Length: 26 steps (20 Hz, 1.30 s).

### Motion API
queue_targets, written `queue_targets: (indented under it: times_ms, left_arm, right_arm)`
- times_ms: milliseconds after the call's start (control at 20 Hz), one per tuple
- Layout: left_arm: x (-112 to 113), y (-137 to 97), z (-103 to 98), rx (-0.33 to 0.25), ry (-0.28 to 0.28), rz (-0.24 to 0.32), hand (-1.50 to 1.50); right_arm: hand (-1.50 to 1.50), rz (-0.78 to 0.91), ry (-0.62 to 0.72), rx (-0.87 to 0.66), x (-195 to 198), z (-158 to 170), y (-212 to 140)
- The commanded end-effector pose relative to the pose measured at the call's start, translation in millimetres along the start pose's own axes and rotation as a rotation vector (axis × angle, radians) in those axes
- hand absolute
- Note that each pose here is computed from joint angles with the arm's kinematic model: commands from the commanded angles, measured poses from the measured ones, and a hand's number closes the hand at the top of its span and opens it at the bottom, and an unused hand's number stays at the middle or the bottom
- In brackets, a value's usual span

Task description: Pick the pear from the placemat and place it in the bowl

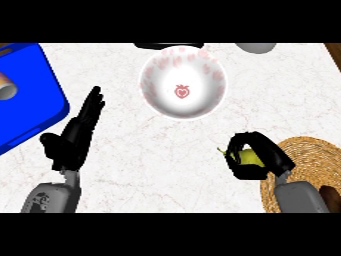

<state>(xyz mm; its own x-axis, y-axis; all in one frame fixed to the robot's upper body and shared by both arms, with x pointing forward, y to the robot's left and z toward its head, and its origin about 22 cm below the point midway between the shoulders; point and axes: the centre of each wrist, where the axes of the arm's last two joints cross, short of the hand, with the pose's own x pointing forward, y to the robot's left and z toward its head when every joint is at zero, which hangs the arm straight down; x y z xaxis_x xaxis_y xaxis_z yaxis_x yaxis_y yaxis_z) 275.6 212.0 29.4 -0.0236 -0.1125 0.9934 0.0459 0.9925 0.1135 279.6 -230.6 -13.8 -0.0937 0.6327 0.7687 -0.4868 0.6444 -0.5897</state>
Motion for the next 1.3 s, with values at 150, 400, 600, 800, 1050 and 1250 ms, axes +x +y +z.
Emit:
queue_targets:
  times_ms: [150, 400, 600, 800, 1050, 1250]
  left_arm:
    - [7, -17, -5, -0.069, -0.017, 0.010, 0.00]
    - [3, -21, -6, -0.090, -0.004, 0.007, 0.00]
    - [3, -22, -9, -0.093, -0.001, 0.000, 0.00]
    - [3, -22, -11, -0.086, -0.004, 0.005, 0.00]
    - [1, -30, -9, -0.088, -0.001, 0.008, 0.00]
    - [1, -17, -14, -0.081, -0.008, -0.006, 0.00]
  right_arm:
    - [1.50, -0.120, -0.094, -0.294, 91, -43, 29]
    - [1.50, -0.103, -0.238, -0.514, 155, -55, 35]
    - [1.50, -0.035, -0.286, -0.671, 207, -65, 39]
    - [1.50, 0.023, -0.275, -0.775, 249, -75, 41]
    - [1.50, 0.082, -0.160, -0.836, 303, -86, 35]
    - [1.50, 0.100, -0.079, -0.900, 347, -92, 29]
